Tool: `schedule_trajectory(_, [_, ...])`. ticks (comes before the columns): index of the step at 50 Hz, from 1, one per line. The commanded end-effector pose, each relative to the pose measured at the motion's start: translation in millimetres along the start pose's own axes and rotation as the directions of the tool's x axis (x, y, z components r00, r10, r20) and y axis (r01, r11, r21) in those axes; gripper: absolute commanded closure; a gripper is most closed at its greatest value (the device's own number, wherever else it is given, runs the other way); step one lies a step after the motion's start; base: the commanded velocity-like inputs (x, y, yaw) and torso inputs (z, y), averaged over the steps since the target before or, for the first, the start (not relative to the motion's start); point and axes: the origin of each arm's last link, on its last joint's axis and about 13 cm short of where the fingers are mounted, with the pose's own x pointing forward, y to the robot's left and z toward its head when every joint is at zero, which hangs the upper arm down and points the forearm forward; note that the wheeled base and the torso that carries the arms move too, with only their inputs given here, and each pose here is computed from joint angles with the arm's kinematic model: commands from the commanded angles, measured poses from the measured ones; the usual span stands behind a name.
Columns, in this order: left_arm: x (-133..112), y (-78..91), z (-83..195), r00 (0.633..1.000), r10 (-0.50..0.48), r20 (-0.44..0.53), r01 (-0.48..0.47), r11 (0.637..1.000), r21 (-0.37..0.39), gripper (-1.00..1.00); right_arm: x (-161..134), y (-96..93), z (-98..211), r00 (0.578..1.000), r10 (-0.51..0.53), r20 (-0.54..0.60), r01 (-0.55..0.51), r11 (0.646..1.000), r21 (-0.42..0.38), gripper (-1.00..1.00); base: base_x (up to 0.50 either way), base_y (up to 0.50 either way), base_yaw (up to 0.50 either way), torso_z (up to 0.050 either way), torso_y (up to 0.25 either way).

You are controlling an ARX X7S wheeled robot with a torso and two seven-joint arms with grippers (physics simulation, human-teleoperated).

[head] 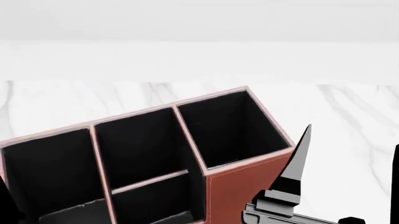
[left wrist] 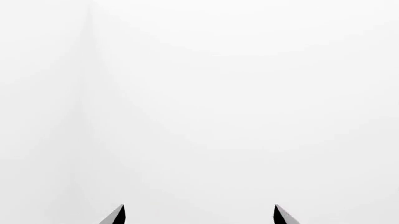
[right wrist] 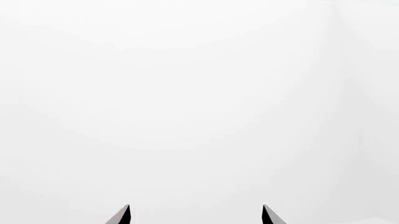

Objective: Pick up the book and place it in the front compartment of the caddy.

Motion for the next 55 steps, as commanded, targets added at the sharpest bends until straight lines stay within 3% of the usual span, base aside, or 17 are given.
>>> schedule_trajectory(1, [0, 0.0, 2, 1.000, -0.014, -0.002, 0.014, 0.999, -0.033, -1.00, 1, -1.0, 2, 1.000, 0.008, 0.020, -0.008, 1.000, 0.002, -1.00, 0.00, 0.00, 0.00, 0.048, 0.000])
schedule_trajectory(23, [0, 1.3, 9, 1.000, -0.013, 0.012, 0.014, 0.999, -0.046, -1.00, 1, -1.7, 2, 1.000, 0.004, 0.020, -0.004, 1.000, -0.001, -1.00, 0.00, 0.00, 0.00, 0.049, 0.000])
schedule_trajectory(28, [0, -3.2, 23, 0.997, -0.073, 0.019, 0.075, 0.990, -0.123, -1.00, 1, -3.0, 3, 1.000, 0.000, 0.023, 0.000, 1.000, -0.003, -1.00, 0.00, 0.00, 0.00, 0.035, 0.000])
schedule_trajectory(31, [-1, -6.4, 19, 0.990, -0.131, 0.045, 0.135, 0.983, -0.123, -1.00, 1, -2.1, 2, 1.000, 0.004, 0.021, -0.004, 1.000, -0.005, -1.00, 0.00, 0.00, 0.00, 0.000, 0.000])
schedule_trajectory(33, [-1, -6.0, 22, 0.988, -0.145, 0.060, 0.154, 0.972, -0.178, -1.00, 1, -1.5, 2, 1.000, 0.007, 0.021, -0.007, 1.000, -0.005, -1.00, 0.00, 0.00, 0.00, 0.000, 0.000])
schedule_trajectory(35, [2, -7.0, 23, 0.979, -0.199, 0.050, 0.205, 0.965, -0.167, -1.00, 1, -1.5, 1, 1.000, 0.010, 0.018, -0.010, 1.000, -0.005, -1.00, 0.00, 0.00, 0.00, 0.000, 0.000])
schedule_trajectory(40, [9, -8.6, 21, 0.939, -0.345, 0.015, 0.338, 0.908, -0.246, -1.00, 1, -0.7, 0, 1.000, 0.016, 0.014, -0.016, 1.000, -0.003, -1.00, 0.00, 0.00, 0.00, 0.000, 0.000])
schedule_trajectory(46, [14, -7.1, 17, 0.902, -0.430, -0.037, 0.410, 0.880, -0.237, -1.00, 1, -1.0, 1, 1.000, 0.019, 0.017, -0.019, 1.000, -0.005, -1.00, 0.00, 0.00, 0.00, 0.000, 0.000])
schedule_trajectory(53, [21, -7.9, 20, 0.810, -0.581, -0.084, 0.539, 0.793, -0.285, -1.00, 2, -1.2, 0, 1.000, 0.021, 0.015, -0.021, 1.000, -0.006, -1.00, 0.00, 0.00, 0.00, 0.000, 0.000])
schedule_trajectory(55, [18, -9.0, 17, 0.758, -0.643, -0.106, 0.587, 0.744, -0.319, -1.00, 2, -1.1, 0, 1.000, 0.023, 0.016, -0.022, 1.000, -0.006, -1.00, 0.00, 0.00, 0.00, 0.000, 0.000])
